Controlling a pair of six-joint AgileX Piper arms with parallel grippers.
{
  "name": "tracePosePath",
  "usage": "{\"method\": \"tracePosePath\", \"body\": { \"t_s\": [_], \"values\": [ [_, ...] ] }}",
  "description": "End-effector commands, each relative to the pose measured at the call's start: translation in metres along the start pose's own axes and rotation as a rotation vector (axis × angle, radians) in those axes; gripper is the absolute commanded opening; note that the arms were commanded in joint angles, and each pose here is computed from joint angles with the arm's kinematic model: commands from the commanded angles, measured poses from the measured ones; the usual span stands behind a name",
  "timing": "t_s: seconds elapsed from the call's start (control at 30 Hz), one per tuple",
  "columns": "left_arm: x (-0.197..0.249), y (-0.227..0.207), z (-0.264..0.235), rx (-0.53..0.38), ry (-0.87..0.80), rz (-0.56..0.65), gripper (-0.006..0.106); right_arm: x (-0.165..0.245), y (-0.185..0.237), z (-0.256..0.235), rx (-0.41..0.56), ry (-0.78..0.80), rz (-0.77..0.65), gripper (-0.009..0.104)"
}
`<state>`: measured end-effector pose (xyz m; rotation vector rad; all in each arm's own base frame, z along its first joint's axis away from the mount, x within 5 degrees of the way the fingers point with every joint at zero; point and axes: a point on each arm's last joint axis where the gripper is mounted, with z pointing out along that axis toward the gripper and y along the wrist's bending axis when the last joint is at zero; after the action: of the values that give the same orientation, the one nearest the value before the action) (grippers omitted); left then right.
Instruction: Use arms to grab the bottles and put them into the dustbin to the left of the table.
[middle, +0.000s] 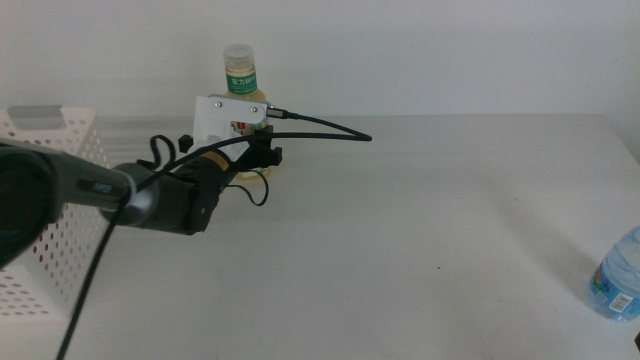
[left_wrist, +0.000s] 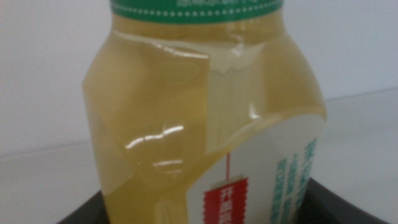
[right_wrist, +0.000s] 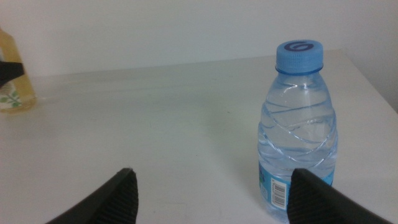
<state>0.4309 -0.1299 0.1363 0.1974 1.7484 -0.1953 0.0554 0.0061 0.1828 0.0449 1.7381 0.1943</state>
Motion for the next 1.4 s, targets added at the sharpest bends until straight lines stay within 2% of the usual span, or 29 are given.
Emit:
{"method": "tracePosePath", "body": {
  "t_s": [0.0,0.27,0.67,0.97,1.37],
  "values": [
    [-0.074,-0.001,-0.023,-0.001,-0.288,-0.001,-0.005,-0.011,0.001,-0.003,-0.008,-0.112,-0.018,0.063],
    [-0.111,-0.003,-0.079,0.035,-0.238,0.028,-0.005,-0.011,0.001,-0.003,-0.008,-0.112,-0.018,0.063],
    [-0.157,0.002,-0.166,0.033,-0.109,0.012,-0.005,-0.011,0.001,-0.003,-0.008,-0.112,-0.018,0.063],
    [-0.18,0.027,-0.215,-0.035,0.027,-0.023,-0.002,-0.011,0.001,-0.003,-0.008,-0.112,-0.018,0.063],
    [-0.216,0.071,-0.246,-0.171,0.331,-0.013,-0.001,-0.011,0.001,-0.003,-0.008,-0.112,-0.018,0.063]
  ]
}}
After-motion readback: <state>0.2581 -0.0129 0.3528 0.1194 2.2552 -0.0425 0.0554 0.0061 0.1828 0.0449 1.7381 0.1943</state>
